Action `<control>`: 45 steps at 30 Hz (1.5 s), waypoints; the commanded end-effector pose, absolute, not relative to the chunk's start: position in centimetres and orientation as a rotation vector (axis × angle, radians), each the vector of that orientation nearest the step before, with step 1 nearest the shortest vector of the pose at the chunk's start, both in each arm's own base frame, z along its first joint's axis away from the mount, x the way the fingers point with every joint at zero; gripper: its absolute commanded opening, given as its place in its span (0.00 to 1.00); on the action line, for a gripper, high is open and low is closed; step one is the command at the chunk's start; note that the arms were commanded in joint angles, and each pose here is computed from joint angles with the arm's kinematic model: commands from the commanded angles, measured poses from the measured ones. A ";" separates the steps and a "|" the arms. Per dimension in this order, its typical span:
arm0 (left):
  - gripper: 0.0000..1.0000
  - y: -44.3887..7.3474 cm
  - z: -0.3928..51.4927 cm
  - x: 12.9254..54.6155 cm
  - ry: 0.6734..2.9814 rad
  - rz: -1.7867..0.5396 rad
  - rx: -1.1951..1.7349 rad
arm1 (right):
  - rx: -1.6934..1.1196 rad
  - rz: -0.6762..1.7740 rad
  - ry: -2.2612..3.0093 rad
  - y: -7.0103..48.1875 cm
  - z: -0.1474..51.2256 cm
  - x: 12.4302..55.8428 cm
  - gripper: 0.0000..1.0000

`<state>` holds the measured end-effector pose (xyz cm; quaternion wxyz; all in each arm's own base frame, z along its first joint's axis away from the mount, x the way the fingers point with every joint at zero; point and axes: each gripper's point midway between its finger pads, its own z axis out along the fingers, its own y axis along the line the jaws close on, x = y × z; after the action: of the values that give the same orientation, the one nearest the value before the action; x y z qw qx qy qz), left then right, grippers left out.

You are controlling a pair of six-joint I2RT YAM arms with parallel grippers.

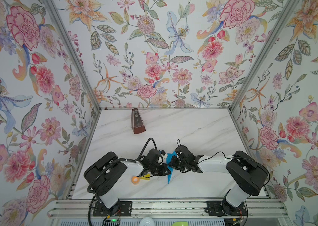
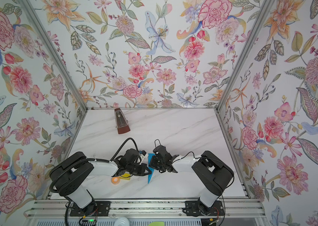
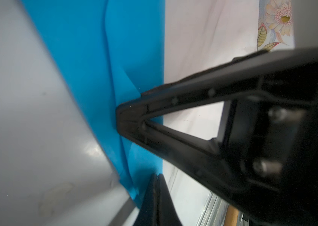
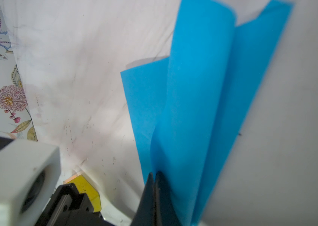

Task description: Fold a paper plane with a square sheet of paper (fold left side to right side)

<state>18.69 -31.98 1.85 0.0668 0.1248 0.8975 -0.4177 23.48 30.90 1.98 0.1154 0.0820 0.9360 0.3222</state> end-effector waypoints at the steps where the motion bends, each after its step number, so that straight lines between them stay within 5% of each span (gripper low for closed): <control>1: 0.05 -31.1 0.0 17.5 2.785 -1.204 0.389 | 0.285 0.823 2.832 29.0 -0.6 22.3 0.00; 17: 0.04 -28.1 -2.1 17.7 2.912 -0.871 0.528 | 0.394 0.651 2.822 24.2 0.3 21.7 0.00; 28: 0.03 -28.5 -2.3 17.7 2.921 -0.866 0.616 | 0.105 0.769 2.758 26.2 5.5 23.2 0.32; 45: 0.02 -28.6 -2.3 17.7 2.922 -0.859 0.645 | -0.322 0.835 2.912 29.2 4.3 19.7 0.09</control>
<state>19.25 -31.89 1.64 0.0636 0.2219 0.9063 -0.3541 20.71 29.42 4.87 0.0727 -0.0788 0.9516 0.2879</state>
